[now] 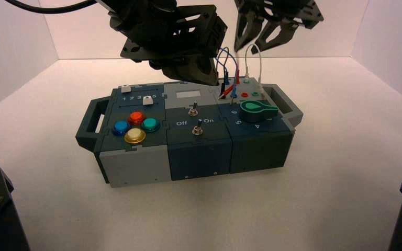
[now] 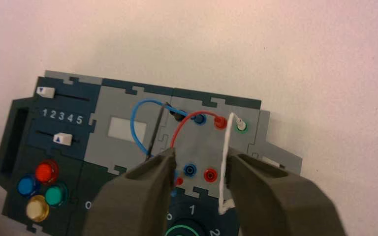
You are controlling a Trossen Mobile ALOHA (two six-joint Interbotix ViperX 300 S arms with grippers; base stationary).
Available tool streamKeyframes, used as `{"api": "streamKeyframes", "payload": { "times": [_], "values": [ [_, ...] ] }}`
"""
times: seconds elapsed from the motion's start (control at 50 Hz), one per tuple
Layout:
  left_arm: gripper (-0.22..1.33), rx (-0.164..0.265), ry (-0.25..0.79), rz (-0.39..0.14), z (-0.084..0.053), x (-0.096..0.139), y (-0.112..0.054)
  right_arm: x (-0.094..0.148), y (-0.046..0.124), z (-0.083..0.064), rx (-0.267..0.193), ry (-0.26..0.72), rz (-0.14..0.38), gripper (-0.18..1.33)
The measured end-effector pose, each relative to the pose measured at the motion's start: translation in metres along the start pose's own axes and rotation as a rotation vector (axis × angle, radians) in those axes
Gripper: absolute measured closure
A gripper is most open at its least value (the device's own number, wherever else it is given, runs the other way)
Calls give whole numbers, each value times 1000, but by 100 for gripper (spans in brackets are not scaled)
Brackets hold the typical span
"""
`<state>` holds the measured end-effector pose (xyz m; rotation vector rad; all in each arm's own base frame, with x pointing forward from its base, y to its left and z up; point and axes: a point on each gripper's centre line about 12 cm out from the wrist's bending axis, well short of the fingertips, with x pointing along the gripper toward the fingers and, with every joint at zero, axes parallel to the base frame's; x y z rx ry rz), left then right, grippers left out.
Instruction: Pull the white wire.
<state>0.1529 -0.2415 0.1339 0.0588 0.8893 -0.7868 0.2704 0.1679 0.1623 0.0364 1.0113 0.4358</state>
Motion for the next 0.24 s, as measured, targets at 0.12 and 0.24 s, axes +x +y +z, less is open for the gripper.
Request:
{"api": "streamKeyframes", "payload": {
  "times": [0.12,0.24],
  "values": [
    [127,7,7,7,-1,2,2,-14,3,6,-3,-47,13,3],
    [128,7,16,13,-3,4,4,-26,4,5,-6,-75,22,2]
  ]
}}
